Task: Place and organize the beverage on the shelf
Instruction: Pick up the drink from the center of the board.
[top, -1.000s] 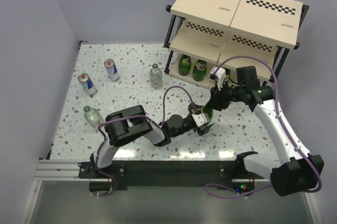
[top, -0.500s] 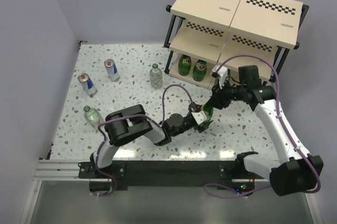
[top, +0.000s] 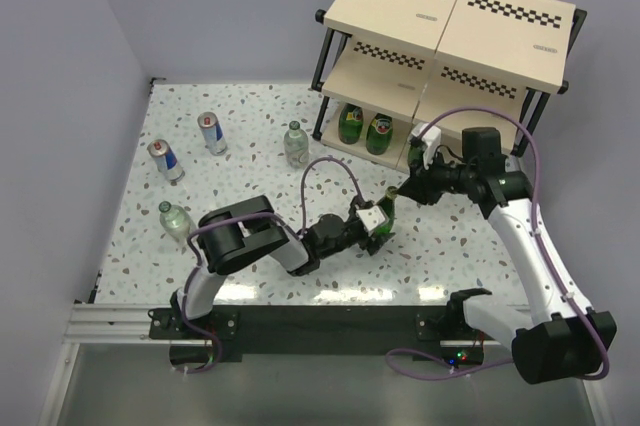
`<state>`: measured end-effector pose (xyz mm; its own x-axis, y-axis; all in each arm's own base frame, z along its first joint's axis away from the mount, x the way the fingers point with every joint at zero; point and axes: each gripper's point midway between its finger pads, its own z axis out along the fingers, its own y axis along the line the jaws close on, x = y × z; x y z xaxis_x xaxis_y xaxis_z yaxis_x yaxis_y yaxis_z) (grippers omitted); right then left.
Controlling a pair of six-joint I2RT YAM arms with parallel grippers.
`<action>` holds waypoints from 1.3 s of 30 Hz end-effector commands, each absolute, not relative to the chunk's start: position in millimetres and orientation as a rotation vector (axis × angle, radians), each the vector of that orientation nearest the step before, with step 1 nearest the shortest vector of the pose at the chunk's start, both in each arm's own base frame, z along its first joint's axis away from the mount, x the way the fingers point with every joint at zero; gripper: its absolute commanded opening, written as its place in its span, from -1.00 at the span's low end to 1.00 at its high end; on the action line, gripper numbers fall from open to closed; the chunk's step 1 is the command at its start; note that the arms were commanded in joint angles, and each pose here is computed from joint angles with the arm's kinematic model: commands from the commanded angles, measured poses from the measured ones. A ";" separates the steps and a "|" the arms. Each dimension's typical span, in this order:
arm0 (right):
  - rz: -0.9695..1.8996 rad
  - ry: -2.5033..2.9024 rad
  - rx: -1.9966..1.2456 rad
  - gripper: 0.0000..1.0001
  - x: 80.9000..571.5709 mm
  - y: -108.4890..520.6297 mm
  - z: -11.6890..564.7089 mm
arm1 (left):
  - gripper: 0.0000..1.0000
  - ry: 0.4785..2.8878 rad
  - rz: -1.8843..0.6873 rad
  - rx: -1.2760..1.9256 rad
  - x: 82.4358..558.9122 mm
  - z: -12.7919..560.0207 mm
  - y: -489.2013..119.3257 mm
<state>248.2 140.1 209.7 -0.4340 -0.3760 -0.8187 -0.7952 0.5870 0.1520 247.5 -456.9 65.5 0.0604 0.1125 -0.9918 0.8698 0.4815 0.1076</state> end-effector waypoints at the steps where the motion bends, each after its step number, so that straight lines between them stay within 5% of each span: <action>1: 0.651 1.969 -0.915 -0.66 257.2 139.7 226.9 | -1.00 0.932 -0.922 0.508 253.9 230.3 -441.2; 4: 0.646 1.979 -0.911 -0.81 258.2 138.3 224.6 | -1.00 0.930 -0.928 0.512 253.7 231.7 -442.5; 11: 0.579 1.974 -0.873 0.00 262.8 127.6 238.2 | -1.00 0.941 -0.925 0.570 252.7 225.9 -450.4; 17: 0.382 1.962 -0.714 0.36 276.6 90.9 276.4 | -1.00 0.923 -0.975 0.648 246.5 238.9 -468.1; 39: 0.284 1.760 -0.569 0.55 267.9 79.2 419.1 | -1.00 1.027 -1.115 0.734 278.2 251.5 -567.1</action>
